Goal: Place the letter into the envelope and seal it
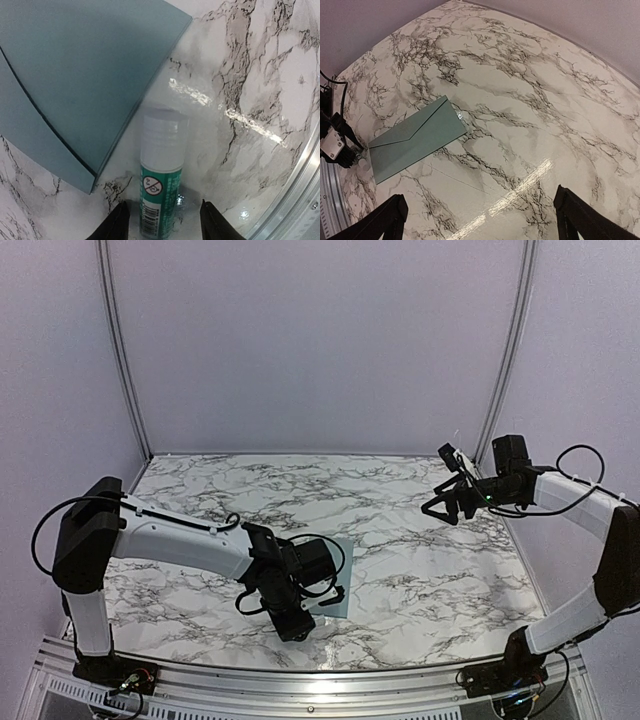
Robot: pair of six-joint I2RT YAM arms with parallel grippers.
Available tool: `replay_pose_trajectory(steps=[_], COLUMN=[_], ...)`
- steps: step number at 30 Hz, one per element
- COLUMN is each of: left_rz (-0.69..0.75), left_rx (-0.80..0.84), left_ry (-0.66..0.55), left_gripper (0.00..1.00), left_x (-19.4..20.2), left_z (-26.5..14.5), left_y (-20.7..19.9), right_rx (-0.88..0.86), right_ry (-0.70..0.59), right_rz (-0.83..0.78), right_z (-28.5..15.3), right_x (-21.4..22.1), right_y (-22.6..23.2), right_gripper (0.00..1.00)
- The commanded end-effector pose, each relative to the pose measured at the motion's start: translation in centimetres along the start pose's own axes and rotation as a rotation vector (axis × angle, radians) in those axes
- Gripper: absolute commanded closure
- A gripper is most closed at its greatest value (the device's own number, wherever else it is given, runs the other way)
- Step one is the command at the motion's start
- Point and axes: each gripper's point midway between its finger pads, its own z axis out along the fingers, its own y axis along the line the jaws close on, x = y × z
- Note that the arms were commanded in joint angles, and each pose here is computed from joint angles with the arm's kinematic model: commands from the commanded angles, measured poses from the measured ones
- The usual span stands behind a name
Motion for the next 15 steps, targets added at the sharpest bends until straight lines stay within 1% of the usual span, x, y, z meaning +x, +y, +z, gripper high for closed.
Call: replay_pose_trajectory(steps=[1, 3, 5, 7, 8, 9, 10, 12, 14, 15], left_rz=[0.027, 0.025, 0.056, 0.041, 0.020, -0.004, -0.037, -0.134, -0.287, -0.419], left_rx=[-0.059, -0.093, -0.136, -0.201, -0.240, -0.273, -0.311, -0.390, -0.453, -0.526], left_ry=[-0.090, -0.170, -0.250, -0.324, -0.358, -0.392, -0.424, -0.495, -0.568, -0.610], left_gripper=[0.46, 0.42, 0.36, 0.29, 0.23, 0.05, 0.02, 0.01, 0.01, 0.01], left_x=[-1.8, -3.4, -4.8, -5.9, -6.2, -6.5, -6.6, -6.7, -6.3, -5.4], left_z=[-2.8, -5.6, -8.5, -11.6, -13.1, -14.6, -16.2, -19.6, -22.9, -24.9], left_y=[0.6, 1.1, 1.8, 3.2, 4.2, 5.3, 6.6, 9.8, 13.3, 16.3], right_rx=[-0.018, -0.025, -0.021, 0.000, 0.028, 0.058, 0.093, 0.164, 0.227, 0.257], right_ry=[-0.032, -0.039, -0.050, -0.070, -0.082, -0.102, -0.122, -0.173, -0.237, -0.263], right_rz=[-0.003, -0.003, -0.005, -0.015, -0.018, -0.020, -0.022, -0.035, -0.057, -0.066], right_z=[-0.6, -1.1, -1.8, -2.8, -3.4, -4.0, -4.8, -6.5, -8.5, -9.4], right_x=[-1.6, -2.8, -4.4, -6.4, -7.5, -8.8, -10.1, -12.7, -15.4, -16.4], right_y=[0.3, 0.5, 0.5, 0.5, 0.2, 0.0, -0.3, -0.7, -0.6, -0.6], right_gripper=[0.01, 0.01, 0.02, 0.02, 0.02, 0.01, 0.01, 0.02, 0.01, 0.01])
